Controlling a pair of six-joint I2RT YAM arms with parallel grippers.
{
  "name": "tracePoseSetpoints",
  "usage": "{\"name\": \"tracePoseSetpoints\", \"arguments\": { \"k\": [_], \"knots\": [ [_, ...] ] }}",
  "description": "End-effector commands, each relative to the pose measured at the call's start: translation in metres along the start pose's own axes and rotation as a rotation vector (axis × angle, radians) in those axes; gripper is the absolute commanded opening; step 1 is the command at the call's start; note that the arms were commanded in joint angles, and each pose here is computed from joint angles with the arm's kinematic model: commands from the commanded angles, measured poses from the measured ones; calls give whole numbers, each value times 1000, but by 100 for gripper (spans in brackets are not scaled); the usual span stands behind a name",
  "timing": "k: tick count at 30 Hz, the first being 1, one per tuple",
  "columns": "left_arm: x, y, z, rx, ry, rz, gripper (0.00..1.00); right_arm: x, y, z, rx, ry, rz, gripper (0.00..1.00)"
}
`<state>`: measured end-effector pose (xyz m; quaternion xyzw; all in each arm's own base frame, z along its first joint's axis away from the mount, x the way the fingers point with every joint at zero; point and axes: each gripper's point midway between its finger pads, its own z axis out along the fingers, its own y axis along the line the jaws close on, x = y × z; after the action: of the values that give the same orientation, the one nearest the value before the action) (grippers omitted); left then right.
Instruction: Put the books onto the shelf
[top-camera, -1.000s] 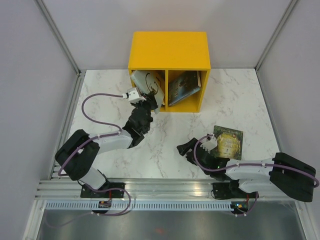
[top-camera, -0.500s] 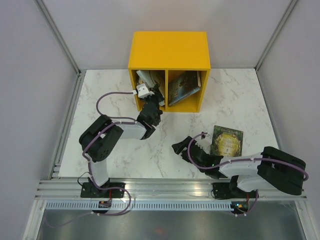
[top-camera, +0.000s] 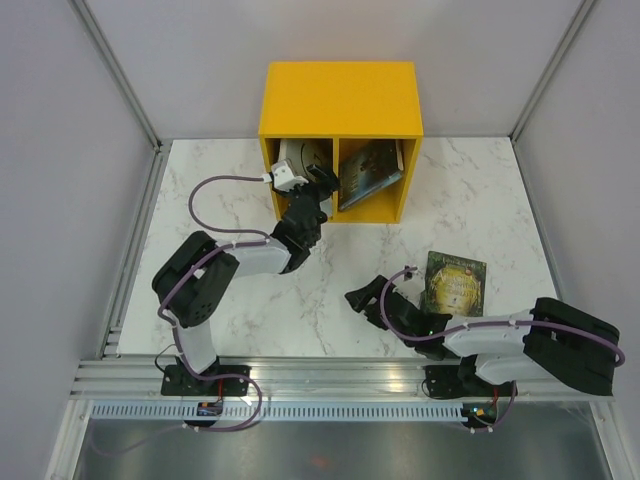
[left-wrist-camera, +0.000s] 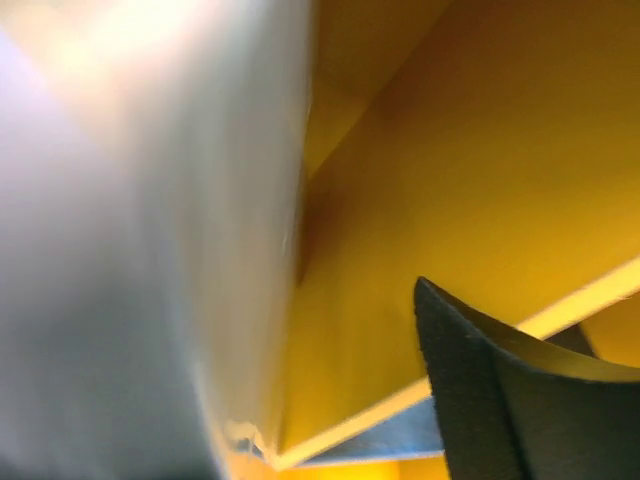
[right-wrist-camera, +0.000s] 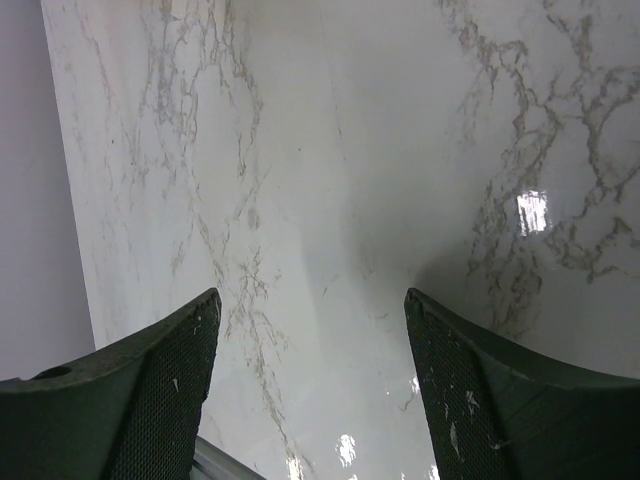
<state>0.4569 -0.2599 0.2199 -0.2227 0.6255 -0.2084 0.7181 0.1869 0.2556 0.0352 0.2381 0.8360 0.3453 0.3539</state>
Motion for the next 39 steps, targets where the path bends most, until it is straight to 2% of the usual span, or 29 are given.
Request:
{"name": "tracePoseSetpoints", "arguments": {
  "k": [1, 6, 11, 15, 18, 21, 22, 24, 26, 27, 28, 30, 31, 32, 33, 35, 39],
  "knots": [
    [23, 8, -1, -15, 142, -20, 90, 18, -92, -19, 261, 105, -161, 79],
    [25, 17, -14, -27, 205, -2, 94, 12, -87, -24, 238, 89, -136, 78],
    [15, 11, -27, 10, 259, 1, 95, 9, -83, -27, 218, 84, -137, 78],
    [6, 10, -39, 24, 302, 35, 95, 7, -57, -26, 150, 88, -171, 77],
    [-9, 12, -47, 23, 307, 65, 99, 5, -29, -23, 88, 87, -221, 72],
    [-25, 18, -51, 10, 302, 94, 100, 1, -1, -18, 41, 76, -266, 65],
    [-29, 20, -49, 9, 301, 96, 100, 0, 17, -16, 10, 70, -267, 60],
    [-35, 24, -48, 4, 304, 103, 100, 1, 26, -9, 13, 72, -308, 55],
    [-39, 29, -44, 1, 308, 101, 100, 2, 59, -3, -38, 74, -321, 41],
    [-43, 33, -44, -9, 311, 101, 100, 7, 59, 6, -17, 85, -346, 30],
    [-46, 34, -46, -8, 313, 96, 100, 5, 87, 11, -56, 75, -339, 25],
    [-55, 35, -51, -2, 303, 95, 100, 12, 97, 25, -47, 95, -382, 16],
    [-66, 37, -57, 4, 292, 91, 100, 9, 120, 30, -76, 88, -372, 7],
    [-74, 38, -62, 8, 283, 94, 100, 11, 127, 35, -85, 106, -377, 3],
    [-78, 46, -67, 3, 283, 115, 100, 9, 127, 45, -68, 105, -386, 0],
    [-103, 46, -81, 24, 261, 120, 100, 2, 148, 52, -92, 96, -380, 0],
    [-127, 61, -112, 40, 262, 168, 100, -26, 173, 68, -116, 65, -371, 0]
  ]
}}
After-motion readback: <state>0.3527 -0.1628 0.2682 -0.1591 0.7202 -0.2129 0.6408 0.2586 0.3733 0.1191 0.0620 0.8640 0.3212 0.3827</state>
